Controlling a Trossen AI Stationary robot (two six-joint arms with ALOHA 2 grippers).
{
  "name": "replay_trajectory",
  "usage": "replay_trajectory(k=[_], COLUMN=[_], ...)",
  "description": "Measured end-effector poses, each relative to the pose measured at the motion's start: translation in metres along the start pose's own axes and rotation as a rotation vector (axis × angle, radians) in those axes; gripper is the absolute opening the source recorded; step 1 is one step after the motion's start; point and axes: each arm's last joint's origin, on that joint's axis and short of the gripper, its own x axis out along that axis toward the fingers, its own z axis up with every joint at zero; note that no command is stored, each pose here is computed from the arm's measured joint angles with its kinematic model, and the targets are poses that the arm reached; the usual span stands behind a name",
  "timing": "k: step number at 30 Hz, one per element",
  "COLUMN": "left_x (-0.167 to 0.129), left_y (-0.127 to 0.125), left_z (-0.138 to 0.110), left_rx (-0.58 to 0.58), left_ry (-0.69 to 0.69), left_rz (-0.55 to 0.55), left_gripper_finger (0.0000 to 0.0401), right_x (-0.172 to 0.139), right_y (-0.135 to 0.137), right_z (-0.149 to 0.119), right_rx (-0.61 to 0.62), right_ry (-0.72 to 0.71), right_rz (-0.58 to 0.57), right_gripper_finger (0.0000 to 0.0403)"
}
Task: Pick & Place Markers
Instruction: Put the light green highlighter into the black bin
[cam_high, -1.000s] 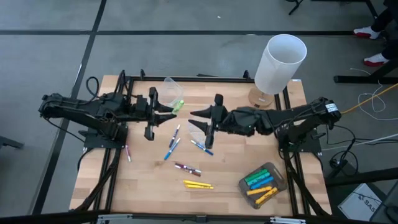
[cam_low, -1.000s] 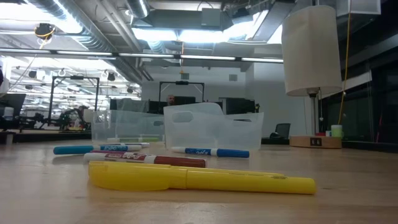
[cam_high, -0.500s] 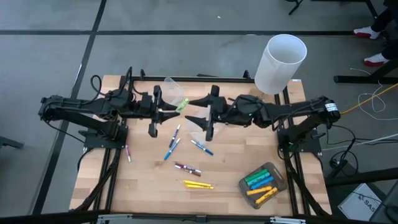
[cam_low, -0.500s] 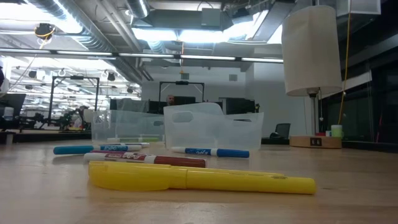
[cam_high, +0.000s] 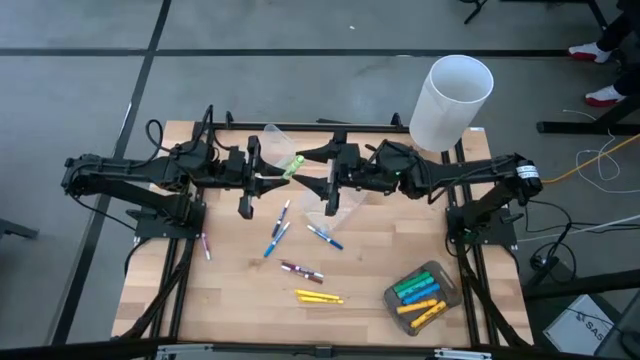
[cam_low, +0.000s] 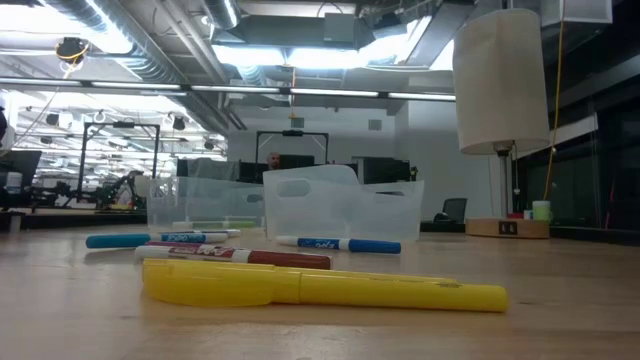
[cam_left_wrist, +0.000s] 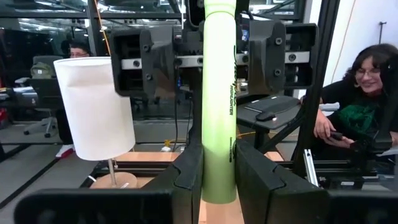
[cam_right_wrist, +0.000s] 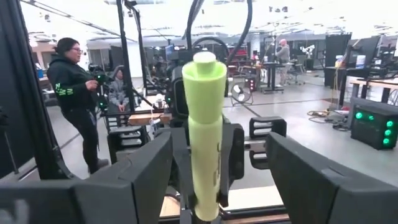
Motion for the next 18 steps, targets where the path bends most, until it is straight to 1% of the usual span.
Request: replay_trajectory(k=[18], left_x=[0.000], left_y=[0.000], left_z=[0.000], left_rx=[0.000], left_ry=[-0.001], left_rz=[0.003], left_gripper_finger=[0.0064], right_x=[0.014], right_y=[-0.006], right_z=[-0.011], right_rx=[0.013], right_ry=[-0.051], right_rz=[0.034], right_gripper_finger=[0.0255])
